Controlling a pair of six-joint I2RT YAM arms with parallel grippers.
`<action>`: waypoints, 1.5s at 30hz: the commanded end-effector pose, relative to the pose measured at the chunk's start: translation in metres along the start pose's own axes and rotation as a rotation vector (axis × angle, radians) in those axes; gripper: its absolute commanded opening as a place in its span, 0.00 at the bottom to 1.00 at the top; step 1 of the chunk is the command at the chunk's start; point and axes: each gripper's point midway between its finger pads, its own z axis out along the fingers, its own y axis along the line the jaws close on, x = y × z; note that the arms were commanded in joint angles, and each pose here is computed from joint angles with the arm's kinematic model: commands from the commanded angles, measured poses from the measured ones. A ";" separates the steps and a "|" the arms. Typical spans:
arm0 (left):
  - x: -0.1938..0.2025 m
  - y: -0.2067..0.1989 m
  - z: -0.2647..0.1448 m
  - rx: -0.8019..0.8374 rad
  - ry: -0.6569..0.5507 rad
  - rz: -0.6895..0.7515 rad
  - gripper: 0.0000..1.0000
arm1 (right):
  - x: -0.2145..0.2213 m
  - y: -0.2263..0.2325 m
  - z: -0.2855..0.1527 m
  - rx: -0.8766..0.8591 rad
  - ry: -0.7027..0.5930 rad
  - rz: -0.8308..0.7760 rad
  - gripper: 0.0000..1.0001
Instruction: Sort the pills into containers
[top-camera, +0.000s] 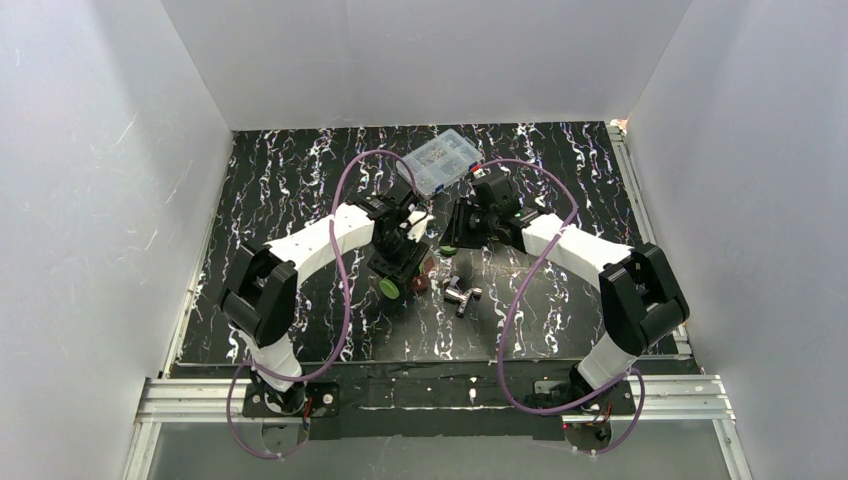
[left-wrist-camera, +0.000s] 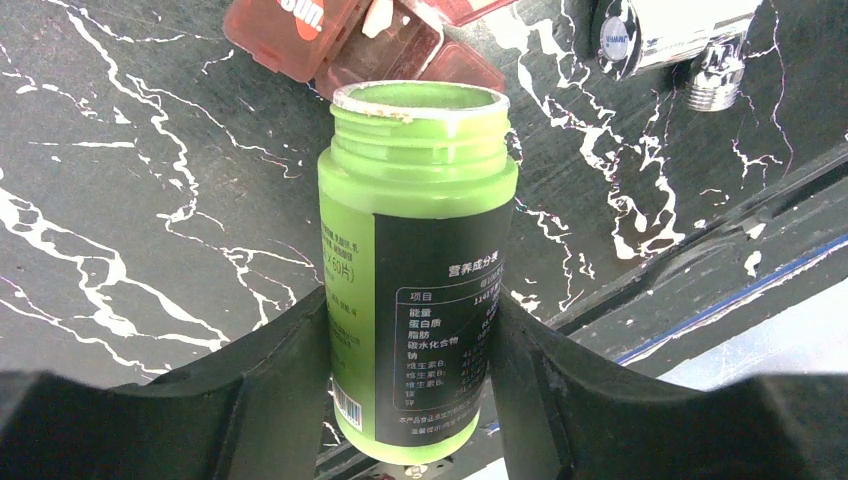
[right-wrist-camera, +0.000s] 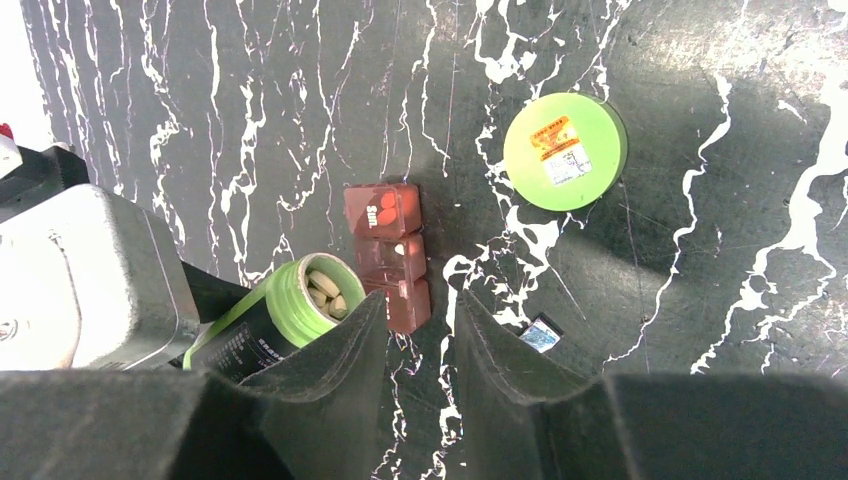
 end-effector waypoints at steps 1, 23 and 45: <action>-0.004 -0.006 -0.010 0.007 0.012 0.027 0.00 | -0.015 0.008 -0.008 -0.032 -0.064 -0.008 0.38; -0.004 0.002 -0.002 -0.040 0.103 0.019 0.00 | -0.021 0.003 -0.017 -0.021 -0.108 0.013 0.37; -0.003 0.002 -0.004 -0.057 0.133 0.034 0.00 | -0.019 0.003 -0.014 -0.029 -0.095 0.017 0.37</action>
